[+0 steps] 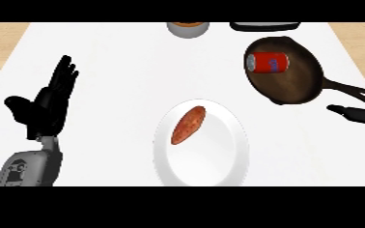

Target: Pick the can from the plate and place it in the pan

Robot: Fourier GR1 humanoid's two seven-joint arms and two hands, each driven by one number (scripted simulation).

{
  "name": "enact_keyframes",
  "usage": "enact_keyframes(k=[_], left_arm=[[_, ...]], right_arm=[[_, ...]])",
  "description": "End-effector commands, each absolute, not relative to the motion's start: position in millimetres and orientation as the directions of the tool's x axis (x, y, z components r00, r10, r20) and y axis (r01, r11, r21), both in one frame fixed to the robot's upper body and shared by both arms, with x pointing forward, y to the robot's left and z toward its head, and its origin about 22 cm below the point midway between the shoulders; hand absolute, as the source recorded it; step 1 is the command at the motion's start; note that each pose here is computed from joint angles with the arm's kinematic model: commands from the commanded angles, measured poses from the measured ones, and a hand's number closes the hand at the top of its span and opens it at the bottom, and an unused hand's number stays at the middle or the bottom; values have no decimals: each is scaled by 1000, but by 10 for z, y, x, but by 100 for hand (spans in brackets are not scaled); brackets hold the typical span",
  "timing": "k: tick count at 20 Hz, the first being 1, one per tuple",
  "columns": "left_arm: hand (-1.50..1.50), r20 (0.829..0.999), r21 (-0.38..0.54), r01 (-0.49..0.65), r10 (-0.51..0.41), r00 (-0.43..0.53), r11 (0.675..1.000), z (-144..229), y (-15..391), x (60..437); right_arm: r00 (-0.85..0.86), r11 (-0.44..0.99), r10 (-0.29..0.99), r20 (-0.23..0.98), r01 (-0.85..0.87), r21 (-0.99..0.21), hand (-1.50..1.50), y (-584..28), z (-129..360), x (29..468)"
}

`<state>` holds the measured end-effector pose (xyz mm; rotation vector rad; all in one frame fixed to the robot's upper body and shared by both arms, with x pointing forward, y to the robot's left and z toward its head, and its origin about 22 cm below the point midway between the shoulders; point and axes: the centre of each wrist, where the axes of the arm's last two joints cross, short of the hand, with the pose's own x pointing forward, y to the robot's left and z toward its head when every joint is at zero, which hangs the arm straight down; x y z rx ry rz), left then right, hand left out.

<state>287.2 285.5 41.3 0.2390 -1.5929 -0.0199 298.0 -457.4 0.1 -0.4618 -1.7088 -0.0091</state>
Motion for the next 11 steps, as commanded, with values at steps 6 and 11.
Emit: enact_keyframes(k=[6,11], left_arm=[[0,987,154,-159,-161,-27,975,523,2910,2898],[0,986,158,-126,-164,-36,979,494,2855,2962]], right_arm=[[-125,937,267,956,266,-227,-150,-4499,71,2169],[-91,907,345,934,290,-307,-150,-4380,422,1651]])
